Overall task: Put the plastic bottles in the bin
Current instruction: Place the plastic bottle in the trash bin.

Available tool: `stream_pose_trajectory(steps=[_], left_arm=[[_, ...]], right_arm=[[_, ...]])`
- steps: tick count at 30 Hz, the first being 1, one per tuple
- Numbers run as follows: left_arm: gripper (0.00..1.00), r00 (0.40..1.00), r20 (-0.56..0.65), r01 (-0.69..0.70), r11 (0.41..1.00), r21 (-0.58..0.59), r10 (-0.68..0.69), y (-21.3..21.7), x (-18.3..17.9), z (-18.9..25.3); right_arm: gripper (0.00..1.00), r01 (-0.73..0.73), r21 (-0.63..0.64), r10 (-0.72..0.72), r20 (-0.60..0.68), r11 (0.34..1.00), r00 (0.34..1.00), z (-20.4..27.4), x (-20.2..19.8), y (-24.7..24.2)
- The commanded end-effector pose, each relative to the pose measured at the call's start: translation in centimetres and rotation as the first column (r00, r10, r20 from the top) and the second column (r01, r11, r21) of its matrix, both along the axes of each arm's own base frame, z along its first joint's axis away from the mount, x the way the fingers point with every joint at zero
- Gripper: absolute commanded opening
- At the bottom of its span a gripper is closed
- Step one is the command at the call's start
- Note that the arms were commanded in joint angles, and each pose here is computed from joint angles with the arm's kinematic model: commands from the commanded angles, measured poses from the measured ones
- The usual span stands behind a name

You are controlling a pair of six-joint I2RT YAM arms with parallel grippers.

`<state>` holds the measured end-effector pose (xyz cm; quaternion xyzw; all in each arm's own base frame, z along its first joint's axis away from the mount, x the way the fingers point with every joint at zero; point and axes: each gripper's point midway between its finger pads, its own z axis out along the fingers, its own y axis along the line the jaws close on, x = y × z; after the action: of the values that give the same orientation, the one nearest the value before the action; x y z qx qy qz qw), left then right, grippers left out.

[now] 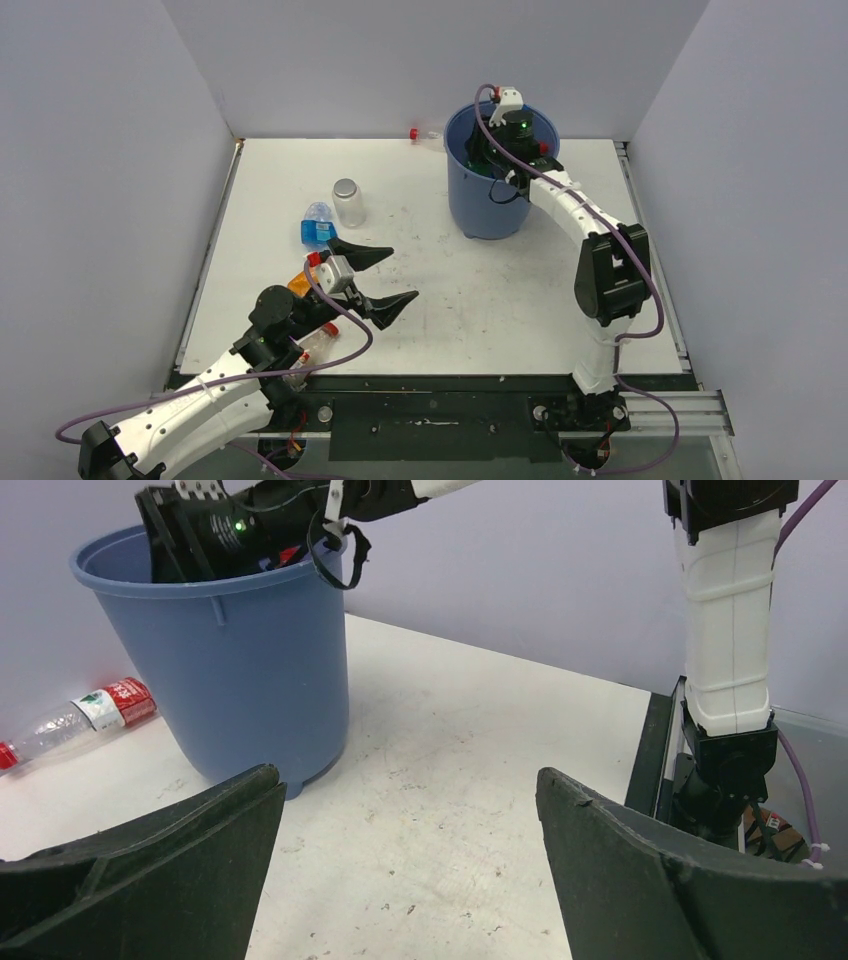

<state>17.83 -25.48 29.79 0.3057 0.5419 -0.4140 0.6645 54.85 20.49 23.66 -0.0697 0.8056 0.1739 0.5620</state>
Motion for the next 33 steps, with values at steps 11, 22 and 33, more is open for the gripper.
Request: stream_pose_trajectory(steps=[11,22,33], left_arm=[[0.96,0.999,0.045,0.012,1.000,-0.026,-0.010,-0.1,-0.3,2.2],[0.96,0.998,0.017,-0.067,0.998,-0.011,0.067,0.4,1.1,1.6],[0.96,0.697,-0.123,-0.678,0.705,0.206,0.706,9.3,9.3,-1.2]], right_arm=[[0.90,-0.009,0.128,-0.004,0.102,0.992,0.995,8.2,-1.3,0.3],[0.90,-0.131,0.420,-0.017,0.331,0.898,0.944,22.6,-13.1,-0.1],[0.90,-0.338,0.384,0.265,0.231,0.859,0.936,7.7,-27.6,2.0]])
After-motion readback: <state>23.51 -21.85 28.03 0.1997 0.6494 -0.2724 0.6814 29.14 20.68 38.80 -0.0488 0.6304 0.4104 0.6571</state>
